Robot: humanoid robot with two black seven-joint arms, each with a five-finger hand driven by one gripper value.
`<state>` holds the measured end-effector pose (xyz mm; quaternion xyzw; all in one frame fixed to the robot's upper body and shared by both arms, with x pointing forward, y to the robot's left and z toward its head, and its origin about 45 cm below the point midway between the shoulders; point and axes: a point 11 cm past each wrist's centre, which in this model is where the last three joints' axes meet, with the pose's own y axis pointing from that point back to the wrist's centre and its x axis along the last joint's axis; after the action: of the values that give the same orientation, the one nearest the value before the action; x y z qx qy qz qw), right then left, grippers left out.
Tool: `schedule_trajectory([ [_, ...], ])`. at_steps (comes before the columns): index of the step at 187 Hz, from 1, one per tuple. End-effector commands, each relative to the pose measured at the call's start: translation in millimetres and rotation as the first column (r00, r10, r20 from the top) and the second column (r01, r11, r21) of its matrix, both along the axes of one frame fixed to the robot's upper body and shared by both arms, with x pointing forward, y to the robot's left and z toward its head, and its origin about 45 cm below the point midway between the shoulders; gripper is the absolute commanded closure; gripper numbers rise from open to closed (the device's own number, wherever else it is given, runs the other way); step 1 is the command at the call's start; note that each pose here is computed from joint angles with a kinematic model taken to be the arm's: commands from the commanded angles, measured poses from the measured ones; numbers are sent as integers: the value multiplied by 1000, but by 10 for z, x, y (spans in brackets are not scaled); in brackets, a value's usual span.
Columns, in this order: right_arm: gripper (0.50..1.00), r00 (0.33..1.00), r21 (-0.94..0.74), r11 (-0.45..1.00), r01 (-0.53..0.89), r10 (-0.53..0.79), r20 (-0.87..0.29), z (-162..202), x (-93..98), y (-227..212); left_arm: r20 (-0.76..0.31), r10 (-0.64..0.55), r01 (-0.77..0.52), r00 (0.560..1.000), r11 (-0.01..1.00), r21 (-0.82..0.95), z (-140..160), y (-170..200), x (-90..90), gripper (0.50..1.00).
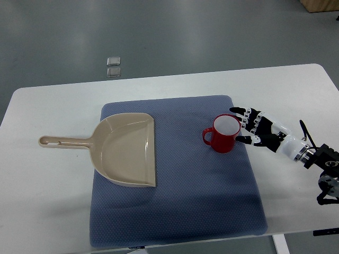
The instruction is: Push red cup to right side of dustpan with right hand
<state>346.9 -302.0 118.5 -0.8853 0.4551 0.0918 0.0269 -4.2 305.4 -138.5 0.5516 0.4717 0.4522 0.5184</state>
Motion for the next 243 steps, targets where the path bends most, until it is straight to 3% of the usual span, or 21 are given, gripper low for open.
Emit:
schedule_trajectory([
  [1, 564, 1000, -6, 1000, 11, -11, 4, -12, 11, 29, -1, 0, 0, 1000, 1000, -2, 0, -5, -6, 500],
  [243, 564, 1000, -50, 999, 12, -12, -13, -283, -52, 585, -1, 0, 0, 1000, 1000, 0, 0, 0, -5, 500],
])
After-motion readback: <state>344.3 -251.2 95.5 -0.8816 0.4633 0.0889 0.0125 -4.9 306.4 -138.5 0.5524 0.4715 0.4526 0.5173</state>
